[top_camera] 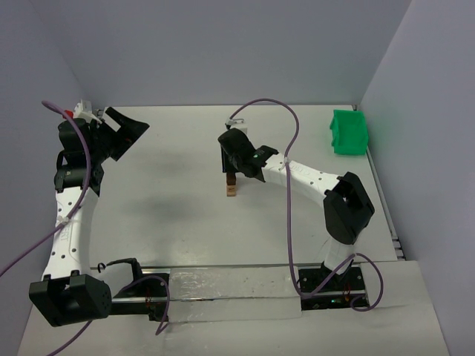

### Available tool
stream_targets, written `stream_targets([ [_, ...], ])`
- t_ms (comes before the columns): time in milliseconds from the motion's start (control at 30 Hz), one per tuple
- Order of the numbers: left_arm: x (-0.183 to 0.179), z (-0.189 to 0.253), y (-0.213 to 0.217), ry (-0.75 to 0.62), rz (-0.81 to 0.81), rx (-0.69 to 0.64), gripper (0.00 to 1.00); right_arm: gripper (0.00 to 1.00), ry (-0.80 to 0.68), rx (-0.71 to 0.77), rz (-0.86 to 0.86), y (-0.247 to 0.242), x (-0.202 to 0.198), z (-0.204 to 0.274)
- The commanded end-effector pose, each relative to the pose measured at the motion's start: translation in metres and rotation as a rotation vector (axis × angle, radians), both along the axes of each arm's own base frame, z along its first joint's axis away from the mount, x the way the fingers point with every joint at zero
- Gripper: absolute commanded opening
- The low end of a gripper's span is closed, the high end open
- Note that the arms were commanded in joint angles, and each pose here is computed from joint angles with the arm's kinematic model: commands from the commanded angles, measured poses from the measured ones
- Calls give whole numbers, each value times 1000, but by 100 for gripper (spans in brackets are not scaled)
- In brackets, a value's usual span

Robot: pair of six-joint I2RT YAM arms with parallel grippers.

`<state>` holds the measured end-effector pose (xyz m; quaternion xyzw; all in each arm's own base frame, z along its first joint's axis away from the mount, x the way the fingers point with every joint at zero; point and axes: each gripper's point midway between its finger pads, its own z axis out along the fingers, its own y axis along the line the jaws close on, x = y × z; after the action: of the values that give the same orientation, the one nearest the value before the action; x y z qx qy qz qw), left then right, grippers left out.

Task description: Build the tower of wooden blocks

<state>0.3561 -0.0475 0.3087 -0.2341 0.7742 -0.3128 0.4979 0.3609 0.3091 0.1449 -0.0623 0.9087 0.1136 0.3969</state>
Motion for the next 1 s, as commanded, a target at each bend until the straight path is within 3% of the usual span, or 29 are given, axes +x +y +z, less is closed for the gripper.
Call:
stream_targets([
  [0,4,9,1,-43,-6,-1,99,0,-25,8,-24,-4,4,8],
  [967,3,7,3,-36,-6,-16,99,0,-7,-10,-28,-10,-1,0],
])
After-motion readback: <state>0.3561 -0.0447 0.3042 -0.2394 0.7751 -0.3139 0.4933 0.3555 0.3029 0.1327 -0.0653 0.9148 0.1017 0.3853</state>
